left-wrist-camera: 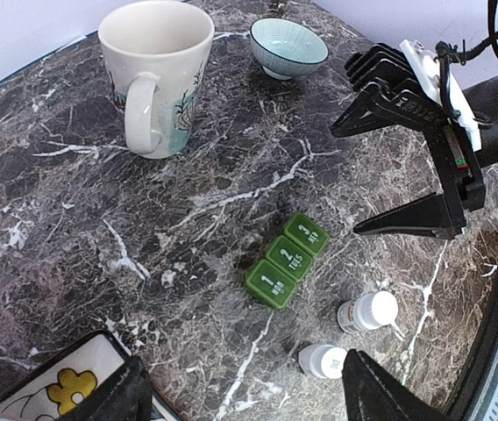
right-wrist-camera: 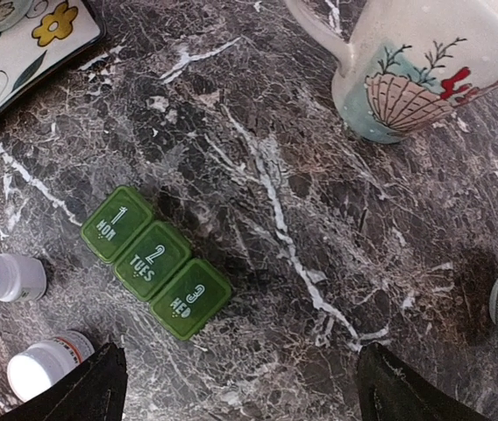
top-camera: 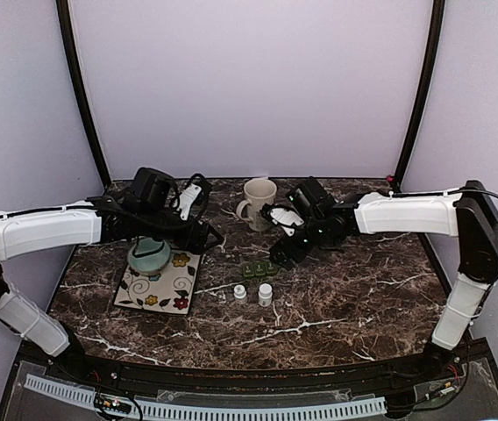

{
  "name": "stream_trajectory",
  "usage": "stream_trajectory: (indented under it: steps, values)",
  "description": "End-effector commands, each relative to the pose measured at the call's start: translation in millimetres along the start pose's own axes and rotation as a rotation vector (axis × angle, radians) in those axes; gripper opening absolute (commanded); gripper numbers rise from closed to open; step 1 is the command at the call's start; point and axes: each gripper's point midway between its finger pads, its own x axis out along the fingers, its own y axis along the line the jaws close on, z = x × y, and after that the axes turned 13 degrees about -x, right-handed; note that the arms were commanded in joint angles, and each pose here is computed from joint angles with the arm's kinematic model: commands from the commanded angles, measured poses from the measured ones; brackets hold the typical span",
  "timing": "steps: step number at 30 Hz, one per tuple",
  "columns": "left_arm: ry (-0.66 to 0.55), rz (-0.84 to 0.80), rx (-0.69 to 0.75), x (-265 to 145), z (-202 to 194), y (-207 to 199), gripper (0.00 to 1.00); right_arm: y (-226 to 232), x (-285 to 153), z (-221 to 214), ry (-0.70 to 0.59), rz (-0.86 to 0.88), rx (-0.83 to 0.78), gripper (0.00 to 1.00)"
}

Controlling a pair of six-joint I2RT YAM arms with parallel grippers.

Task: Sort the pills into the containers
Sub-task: Pick up the pill container from the center of the board.

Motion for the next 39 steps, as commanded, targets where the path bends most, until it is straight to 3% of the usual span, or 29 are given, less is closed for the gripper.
stream_trajectory:
  steps: [1, 11, 19, 39]
  values:
    - [0.055, -0.039, -0.022, 10.6, 0.4, -13.0, 0.75, 1.6, 7.2, 5.7, -0.012, 0.074, 0.005, 0.91]
    - [0.235, -0.010, -0.044, 57.7, -23.7, -14.7, 0.58, 2.1, 14.0, 3.1, -0.051, 0.136, 0.115, 0.84]
    - [0.351, -0.014, -0.086, 80.8, -40.4, -14.4, 0.41, 7.2, 25.9, 1.5, -0.023, 0.181, 0.144, 0.83]
    - [0.298, -0.068, 0.272, 100.5, -42.6, -21.2, 0.59, -24.7, -23.1, -11.9, -0.099, 0.054, 0.465, 0.83]
